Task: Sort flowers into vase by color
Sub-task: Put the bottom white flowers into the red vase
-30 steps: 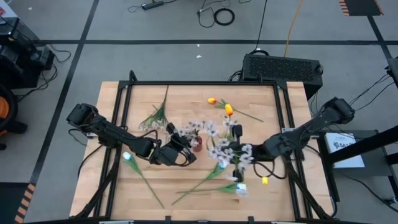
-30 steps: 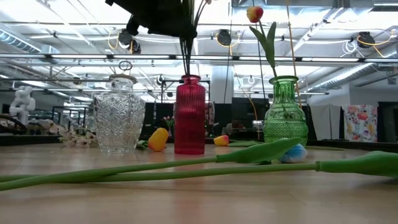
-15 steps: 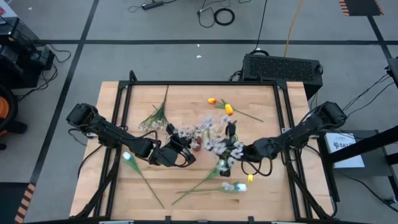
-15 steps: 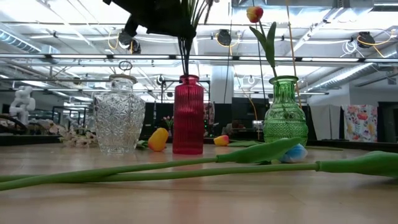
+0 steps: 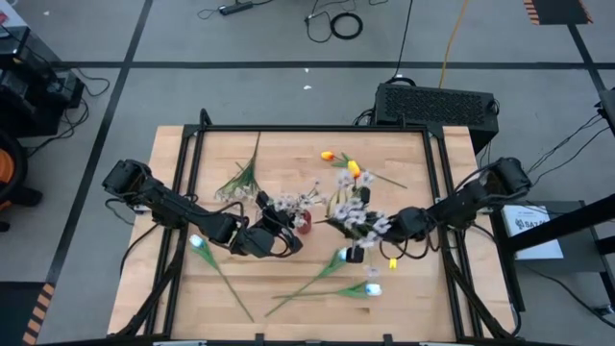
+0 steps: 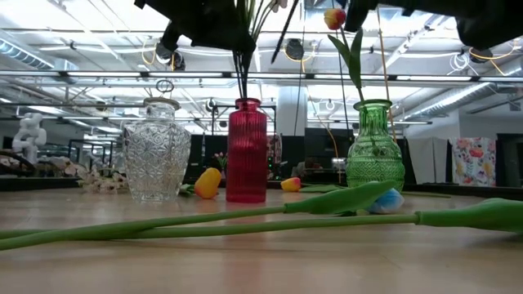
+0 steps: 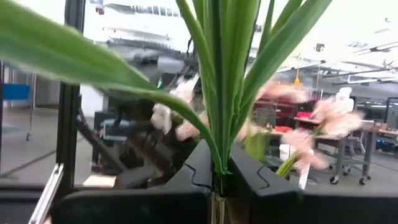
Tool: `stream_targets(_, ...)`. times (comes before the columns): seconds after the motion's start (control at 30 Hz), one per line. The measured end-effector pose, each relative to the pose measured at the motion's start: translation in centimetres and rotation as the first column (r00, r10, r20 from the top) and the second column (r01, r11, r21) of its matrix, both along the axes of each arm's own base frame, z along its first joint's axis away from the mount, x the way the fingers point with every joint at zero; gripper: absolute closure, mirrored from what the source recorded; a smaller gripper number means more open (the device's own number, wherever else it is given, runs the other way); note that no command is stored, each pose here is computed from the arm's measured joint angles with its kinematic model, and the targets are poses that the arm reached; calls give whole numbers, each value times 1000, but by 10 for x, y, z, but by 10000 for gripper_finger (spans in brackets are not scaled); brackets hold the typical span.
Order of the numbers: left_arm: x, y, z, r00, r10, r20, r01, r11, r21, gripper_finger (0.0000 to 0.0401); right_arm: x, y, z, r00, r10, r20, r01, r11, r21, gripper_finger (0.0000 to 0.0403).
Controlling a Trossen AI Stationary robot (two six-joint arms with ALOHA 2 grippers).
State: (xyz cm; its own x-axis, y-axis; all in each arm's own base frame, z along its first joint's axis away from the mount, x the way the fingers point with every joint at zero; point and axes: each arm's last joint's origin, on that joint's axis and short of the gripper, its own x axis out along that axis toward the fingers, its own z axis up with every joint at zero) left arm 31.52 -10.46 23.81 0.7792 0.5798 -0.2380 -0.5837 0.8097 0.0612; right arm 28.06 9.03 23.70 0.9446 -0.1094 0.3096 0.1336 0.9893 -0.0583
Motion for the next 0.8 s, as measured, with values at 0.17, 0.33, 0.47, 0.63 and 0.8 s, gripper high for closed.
stream_targets(0.17,0,1,0,1000,16,13,-16,1000,-10,367,18,4,-6,1000,-30,-8,30,999,-39,394)
stream_targets(0.33,0,1,0,999,24,25,-24,999,-28,367,30,2,-15,994,-102,-33,100,992,-72,394)
stream_targets(0.47,0,1,0,999,34,38,-33,999,-43,367,36,-1,-26,992,-114,-59,110,991,-73,394)
stream_targets(0.63,-1,1,0,997,56,49,-54,998,-43,367,39,-5,-32,991,-126,-50,122,990,-72,394)
stream_targets(0.8,-1,1,0,996,64,59,-60,997,-56,367,41,-10,-34,988,-144,-55,139,987,-79,394)
